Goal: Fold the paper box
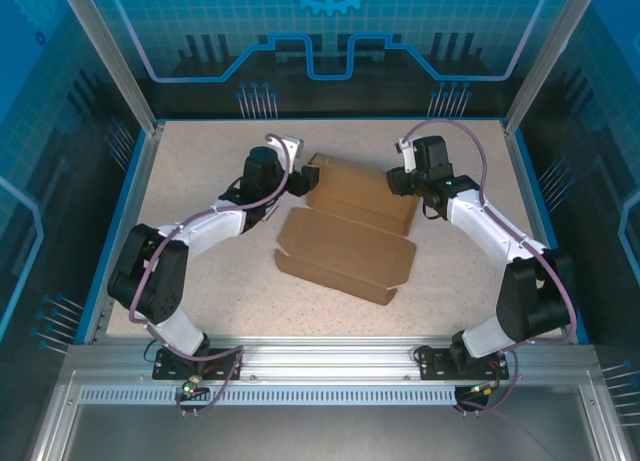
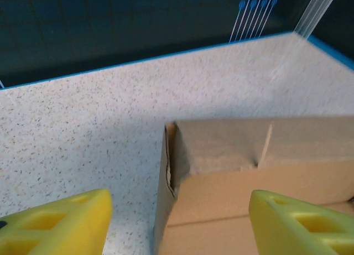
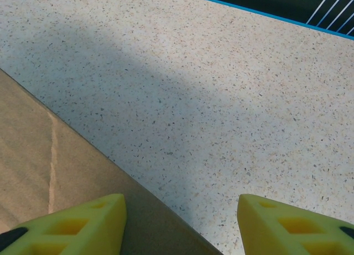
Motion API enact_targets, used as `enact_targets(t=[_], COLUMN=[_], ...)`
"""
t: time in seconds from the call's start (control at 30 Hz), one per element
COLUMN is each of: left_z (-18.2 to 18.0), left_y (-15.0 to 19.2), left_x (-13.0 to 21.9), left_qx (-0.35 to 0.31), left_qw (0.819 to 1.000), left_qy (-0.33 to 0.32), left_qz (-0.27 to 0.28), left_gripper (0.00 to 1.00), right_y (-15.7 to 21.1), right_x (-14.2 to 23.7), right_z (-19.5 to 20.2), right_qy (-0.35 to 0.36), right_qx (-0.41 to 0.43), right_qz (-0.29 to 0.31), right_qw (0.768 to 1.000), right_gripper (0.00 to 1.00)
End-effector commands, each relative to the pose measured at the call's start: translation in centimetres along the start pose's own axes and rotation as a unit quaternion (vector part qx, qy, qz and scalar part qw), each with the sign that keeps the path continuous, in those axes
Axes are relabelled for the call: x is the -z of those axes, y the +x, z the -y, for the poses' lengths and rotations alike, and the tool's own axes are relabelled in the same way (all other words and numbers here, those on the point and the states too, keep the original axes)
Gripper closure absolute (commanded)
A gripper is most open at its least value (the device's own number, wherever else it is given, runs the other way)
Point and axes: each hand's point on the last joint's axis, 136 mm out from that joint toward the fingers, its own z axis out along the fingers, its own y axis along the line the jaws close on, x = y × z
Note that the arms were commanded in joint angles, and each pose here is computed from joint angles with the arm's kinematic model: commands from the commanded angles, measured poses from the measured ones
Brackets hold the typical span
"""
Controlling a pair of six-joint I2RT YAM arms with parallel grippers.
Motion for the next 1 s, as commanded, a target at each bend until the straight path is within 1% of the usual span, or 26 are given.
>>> enact_targets(t=[0.0,0.1,0.17,0.23,0.43,0.63,0.77,0.97], left_z=[0.0,-0.9,-1.1,-1.1,-1.1,-0.8,-0.8,-0.4], left_y=[-2.8,-3.3,-3.5,-3.4,-2.6,-1.3,-0.7,-0.2], left_x=[0.6,-0.5,-1.3,-2.1,-3.7,-4.6,-5.0,-5.2], left_qx=[0.085,0.159,0.190,0.206,0.225,0.238,0.244,0.254], left_qw=[0.995,0.984,0.977,0.972,0.964,0.957,0.953,0.948], left_qy=[0.053,0.080,0.096,0.105,0.111,0.121,0.122,0.133], left_qz=[0.022,-0.011,-0.031,-0.045,-0.087,-0.117,-0.130,-0.139], left_gripper=[0.31,0.33,0.36,0.36,0.37,0.45,0.49,0.47], right_y=[2.0,2.0,2.0,1.9,1.9,1.9,2.0,2.1], right_x=[-0.4,-0.3,-0.3,-0.4,-0.5,-0.5,-0.5,-0.6], right_z=[-0.8,-0.8,-0.7,-0.8,-0.9,-0.9,-1.0,-0.9], right_qy=[-0.005,-0.004,-0.004,-0.005,-0.007,-0.008,-0.009,-0.008], right_qx=[0.018,0.019,0.018,0.018,0.018,0.018,0.018,0.017], right_qz=[-0.035,-0.034,-0.034,-0.033,-0.033,-0.033,-0.034,-0.035], right_qw=[0.999,0.999,0.999,0.999,0.999,0.999,0.999,0.999], right_gripper=[0.44,0.44,0.44,0.44,0.44,0.44,0.44,0.44])
